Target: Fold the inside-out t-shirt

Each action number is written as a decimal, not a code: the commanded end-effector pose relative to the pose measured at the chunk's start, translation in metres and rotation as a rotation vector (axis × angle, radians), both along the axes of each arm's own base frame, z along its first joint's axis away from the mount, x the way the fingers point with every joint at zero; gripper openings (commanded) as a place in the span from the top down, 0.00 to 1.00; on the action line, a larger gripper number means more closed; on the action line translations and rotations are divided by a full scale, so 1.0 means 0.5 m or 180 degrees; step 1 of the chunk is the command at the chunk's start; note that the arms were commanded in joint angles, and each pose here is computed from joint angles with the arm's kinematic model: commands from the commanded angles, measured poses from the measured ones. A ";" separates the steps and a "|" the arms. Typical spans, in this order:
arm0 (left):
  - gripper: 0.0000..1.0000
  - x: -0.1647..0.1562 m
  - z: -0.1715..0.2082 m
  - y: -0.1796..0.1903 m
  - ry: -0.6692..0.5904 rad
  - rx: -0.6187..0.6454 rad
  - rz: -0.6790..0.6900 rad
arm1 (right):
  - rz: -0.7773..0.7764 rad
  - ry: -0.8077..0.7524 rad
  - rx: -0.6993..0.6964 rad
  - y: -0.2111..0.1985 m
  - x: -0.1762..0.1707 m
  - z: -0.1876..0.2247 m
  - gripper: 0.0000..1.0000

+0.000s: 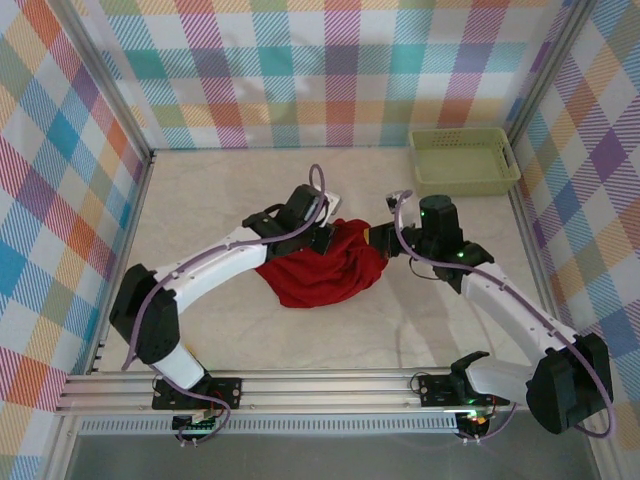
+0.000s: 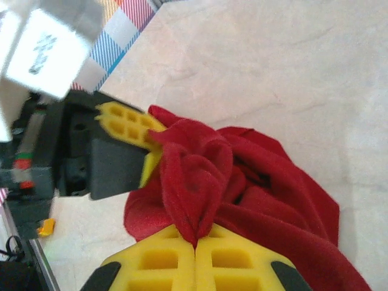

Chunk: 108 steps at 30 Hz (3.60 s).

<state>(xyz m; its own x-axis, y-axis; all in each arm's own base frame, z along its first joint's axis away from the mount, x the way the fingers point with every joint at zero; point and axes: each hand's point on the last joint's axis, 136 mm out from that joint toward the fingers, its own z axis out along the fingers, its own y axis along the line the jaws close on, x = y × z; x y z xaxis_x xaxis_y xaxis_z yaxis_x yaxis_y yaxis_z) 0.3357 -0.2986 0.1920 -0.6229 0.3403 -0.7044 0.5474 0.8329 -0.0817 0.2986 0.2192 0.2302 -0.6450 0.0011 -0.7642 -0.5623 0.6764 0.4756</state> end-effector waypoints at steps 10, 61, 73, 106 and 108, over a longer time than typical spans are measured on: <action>1.00 -0.165 0.352 0.043 -0.0597 -0.1776 -0.0347 | 0.0374 -0.0759 0.0458 -0.017 -0.077 0.292 0.99; 1.00 -0.001 0.113 0.390 0.0038 -0.1003 0.2172 | 0.0083 -0.0022 -0.1566 0.032 -0.113 -0.045 1.00; 1.00 -0.046 0.251 0.362 -0.0324 -0.1636 0.1715 | 0.0298 -0.0327 -0.0143 0.010 -0.142 0.167 1.00; 0.28 -0.050 -0.180 0.028 0.1599 -0.0581 0.1303 | 0.0049 0.0596 -0.0227 0.047 -0.045 -0.103 1.00; 0.28 -0.055 -0.182 0.019 0.1609 -0.0575 0.1273 | 0.0030 0.0585 -0.0222 0.047 -0.043 -0.102 1.00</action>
